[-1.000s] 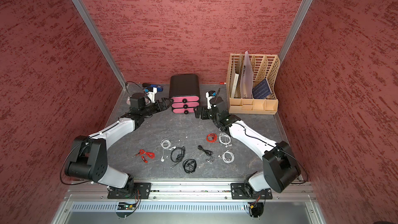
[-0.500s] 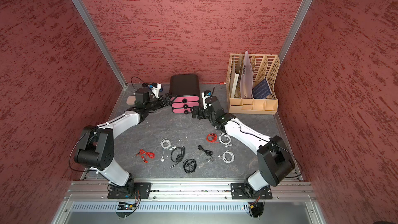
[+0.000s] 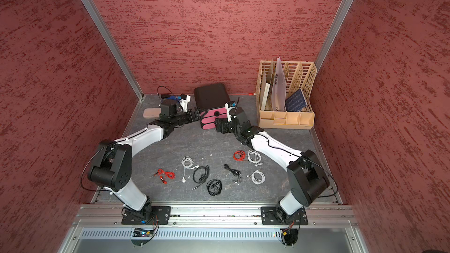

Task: Place the wired earphones into the drawer by color
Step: Adjust the storage box at the center of the board.

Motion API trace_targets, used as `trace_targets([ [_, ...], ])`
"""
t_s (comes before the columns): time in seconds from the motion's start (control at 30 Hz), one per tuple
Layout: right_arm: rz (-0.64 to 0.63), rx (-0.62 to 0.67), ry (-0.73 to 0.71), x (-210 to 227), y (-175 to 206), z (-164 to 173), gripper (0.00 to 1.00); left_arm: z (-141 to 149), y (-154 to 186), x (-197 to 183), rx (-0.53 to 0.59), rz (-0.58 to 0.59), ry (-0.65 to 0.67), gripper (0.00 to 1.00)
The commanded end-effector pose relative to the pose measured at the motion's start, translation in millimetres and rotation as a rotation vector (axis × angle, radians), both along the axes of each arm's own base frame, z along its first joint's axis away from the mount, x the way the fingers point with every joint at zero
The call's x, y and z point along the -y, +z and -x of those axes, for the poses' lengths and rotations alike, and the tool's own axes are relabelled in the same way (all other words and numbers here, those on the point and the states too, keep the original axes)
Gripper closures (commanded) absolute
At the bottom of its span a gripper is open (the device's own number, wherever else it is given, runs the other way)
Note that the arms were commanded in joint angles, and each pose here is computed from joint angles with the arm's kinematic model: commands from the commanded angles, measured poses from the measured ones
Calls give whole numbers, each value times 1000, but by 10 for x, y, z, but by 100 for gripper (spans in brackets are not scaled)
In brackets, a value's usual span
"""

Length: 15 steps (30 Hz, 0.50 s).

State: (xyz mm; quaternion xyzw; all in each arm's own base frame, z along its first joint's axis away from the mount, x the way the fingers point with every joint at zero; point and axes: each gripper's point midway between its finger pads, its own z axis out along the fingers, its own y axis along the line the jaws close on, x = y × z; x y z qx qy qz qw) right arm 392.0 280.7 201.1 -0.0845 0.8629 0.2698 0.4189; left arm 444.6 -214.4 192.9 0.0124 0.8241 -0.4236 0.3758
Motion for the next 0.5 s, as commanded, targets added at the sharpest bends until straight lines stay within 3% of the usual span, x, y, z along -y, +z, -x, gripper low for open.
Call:
trace_targets([
  [0.0, 10, 54, -13, -55, 130, -130, 18, 5, 135, 28, 38, 5, -10, 0],
  [0.27, 24, 21, 0, -167, 43, -285, 26, 253, 115, -162, 64, -32, 46, 0],
  [0.47, 32, -4, -14, -196, -34, -395, 34, 491, 37, -300, 168, -43, 96, 0],
])
